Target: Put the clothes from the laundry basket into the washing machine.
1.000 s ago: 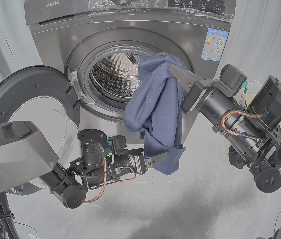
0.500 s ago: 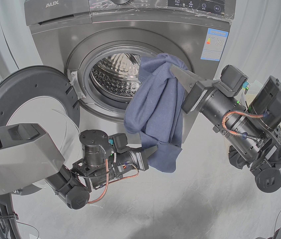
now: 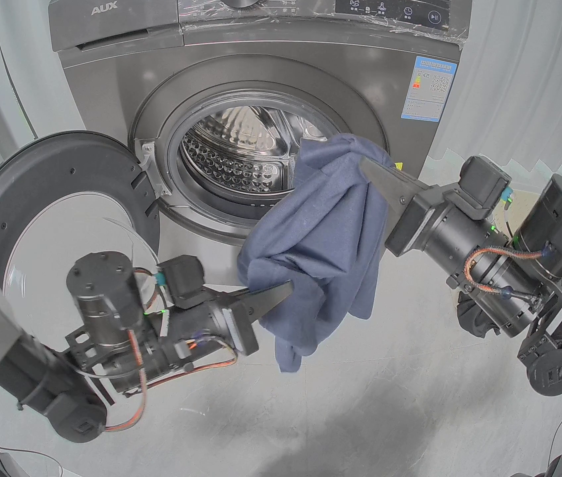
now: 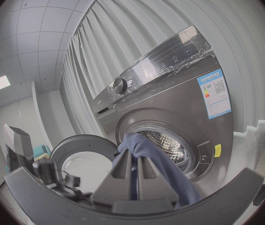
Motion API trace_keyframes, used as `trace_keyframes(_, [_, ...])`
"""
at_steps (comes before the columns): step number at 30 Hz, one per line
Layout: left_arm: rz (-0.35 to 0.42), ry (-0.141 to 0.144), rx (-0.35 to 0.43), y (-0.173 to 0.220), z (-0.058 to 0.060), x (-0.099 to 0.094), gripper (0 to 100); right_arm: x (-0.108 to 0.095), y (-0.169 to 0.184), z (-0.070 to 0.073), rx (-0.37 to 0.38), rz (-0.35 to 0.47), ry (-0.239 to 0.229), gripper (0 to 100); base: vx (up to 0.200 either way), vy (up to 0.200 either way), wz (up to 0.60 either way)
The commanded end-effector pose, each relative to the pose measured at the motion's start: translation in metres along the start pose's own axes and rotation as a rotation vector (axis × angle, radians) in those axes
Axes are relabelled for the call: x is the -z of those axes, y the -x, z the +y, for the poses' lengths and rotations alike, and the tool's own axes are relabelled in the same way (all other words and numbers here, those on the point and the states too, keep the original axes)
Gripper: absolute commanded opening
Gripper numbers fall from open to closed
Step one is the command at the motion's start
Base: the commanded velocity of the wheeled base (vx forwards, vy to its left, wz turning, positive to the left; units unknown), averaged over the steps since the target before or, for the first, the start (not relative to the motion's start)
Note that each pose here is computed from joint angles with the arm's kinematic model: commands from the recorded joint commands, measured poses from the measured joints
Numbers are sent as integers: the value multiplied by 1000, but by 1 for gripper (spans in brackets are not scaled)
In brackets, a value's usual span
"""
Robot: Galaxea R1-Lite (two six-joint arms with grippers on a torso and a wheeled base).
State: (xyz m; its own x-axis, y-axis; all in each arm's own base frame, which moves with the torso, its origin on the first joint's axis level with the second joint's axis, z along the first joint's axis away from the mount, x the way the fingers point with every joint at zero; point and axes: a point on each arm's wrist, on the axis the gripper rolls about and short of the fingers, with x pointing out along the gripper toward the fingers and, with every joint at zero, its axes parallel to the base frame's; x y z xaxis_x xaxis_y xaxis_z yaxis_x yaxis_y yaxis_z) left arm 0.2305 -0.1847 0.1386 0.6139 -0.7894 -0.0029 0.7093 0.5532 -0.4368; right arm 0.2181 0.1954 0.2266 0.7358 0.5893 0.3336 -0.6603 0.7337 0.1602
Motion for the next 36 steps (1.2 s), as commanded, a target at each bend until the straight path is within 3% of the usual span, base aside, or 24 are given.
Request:
trace_keyframes(1, [-101,-50,118,83,-42,-26,0,2,19,-4,-3,24,16,0,0,0,0])
trace_keyframes(5, [-157,-105,228,129,-54,-37,0,3,34,-8,-26,28,23,0,0,0,0])
trace_keyframes(10, [-189,-164,297,136,-58,-49,0,3,39,-11,-36,39,33,0,0,0,0])
trace_keyframes(15, [-193,-172,301,137,-58,-50,0,10,39,-12,-31,62,34,0,0,0,0])
trace_keyframes(19, [-190,-169,295,134,-57,-50,0,17,28,-26,9,56,45,0,0,0,0])
trace_keyframes(23, [-187,-169,295,133,-57,-50,0,17,25,-28,9,37,46,0,0,0,0])
trace_keyframes(34, [-109,-128,242,122,-45,-37,0,10,21,-27,5,1,46,0,0,0,0])
trace_keyframes(35, [-109,-128,242,122,-45,-37,0,10,21,-27,5,1,46,100,0,0,0])
trace_keyframes(36, [-112,-128,224,120,-42,-39,0,11,22,-27,9,6,43,100,0,0,0])
